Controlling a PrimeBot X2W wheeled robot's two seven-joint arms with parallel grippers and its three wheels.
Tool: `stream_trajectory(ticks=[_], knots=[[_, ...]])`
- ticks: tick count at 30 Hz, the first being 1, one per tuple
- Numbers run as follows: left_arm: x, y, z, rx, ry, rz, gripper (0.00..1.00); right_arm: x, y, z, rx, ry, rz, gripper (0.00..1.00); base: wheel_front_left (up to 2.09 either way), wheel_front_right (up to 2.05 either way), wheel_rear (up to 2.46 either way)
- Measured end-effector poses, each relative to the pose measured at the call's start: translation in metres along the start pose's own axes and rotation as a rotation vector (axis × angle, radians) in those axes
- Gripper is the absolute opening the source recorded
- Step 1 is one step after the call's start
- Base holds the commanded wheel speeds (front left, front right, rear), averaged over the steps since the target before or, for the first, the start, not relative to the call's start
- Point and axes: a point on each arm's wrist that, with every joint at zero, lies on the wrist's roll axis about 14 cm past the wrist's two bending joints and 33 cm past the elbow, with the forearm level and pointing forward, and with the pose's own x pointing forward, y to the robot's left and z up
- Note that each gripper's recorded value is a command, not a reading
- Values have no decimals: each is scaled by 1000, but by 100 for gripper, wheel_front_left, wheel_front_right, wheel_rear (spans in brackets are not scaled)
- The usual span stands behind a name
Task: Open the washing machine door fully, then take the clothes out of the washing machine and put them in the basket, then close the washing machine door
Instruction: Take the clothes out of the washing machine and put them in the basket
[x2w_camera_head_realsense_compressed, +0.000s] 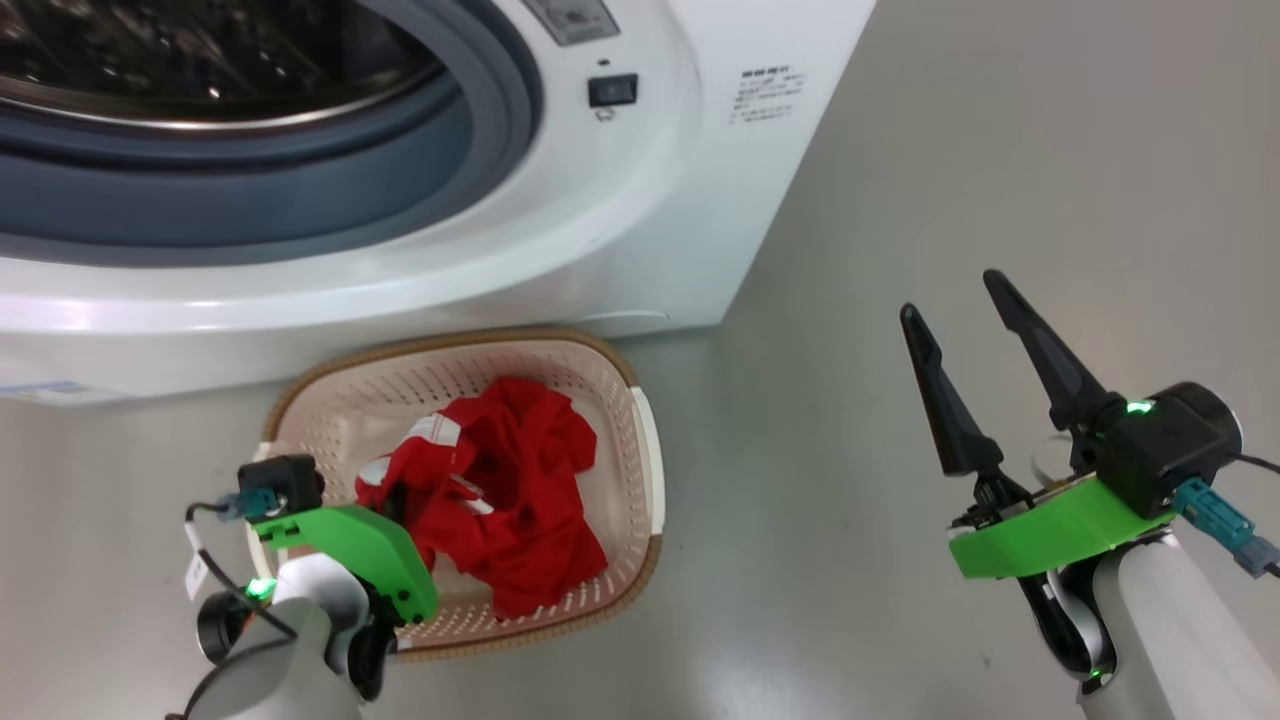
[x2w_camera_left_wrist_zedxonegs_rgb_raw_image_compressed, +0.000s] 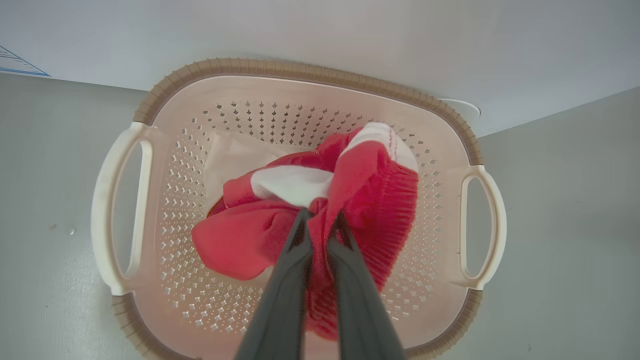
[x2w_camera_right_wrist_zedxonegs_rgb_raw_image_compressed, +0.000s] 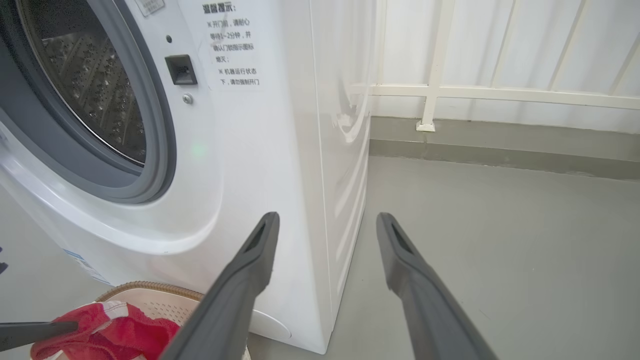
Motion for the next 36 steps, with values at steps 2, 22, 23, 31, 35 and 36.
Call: stream_trajectory(ticks=[2, 22, 23, 31, 35, 36], knots=[[7, 1, -6, 5, 30, 7, 0, 2, -3, -4, -1, 7, -6, 100, 0, 0, 0], [44, -5, -52, 23, 225, 9, 100, 16, -26, -29, 2, 45, -62, 100, 0, 0, 0], [44, -4, -49, 8, 213, 14, 100, 16, -26, -28, 2, 43, -62, 100, 0, 0, 0], [37, -10, -24, -33, 108, -12, 100, 15, -20, -16, 4, 18, -52, 100, 0, 0, 0], [29, -18, 2, -19, -14, -41, 100, 14, -18, -6, 4, 0, -51, 100, 0, 0, 0], [26, -20, 7, -19, -38, -50, 100, 13, -18, -4, 5, -4, -56, 100, 0, 0, 0]])
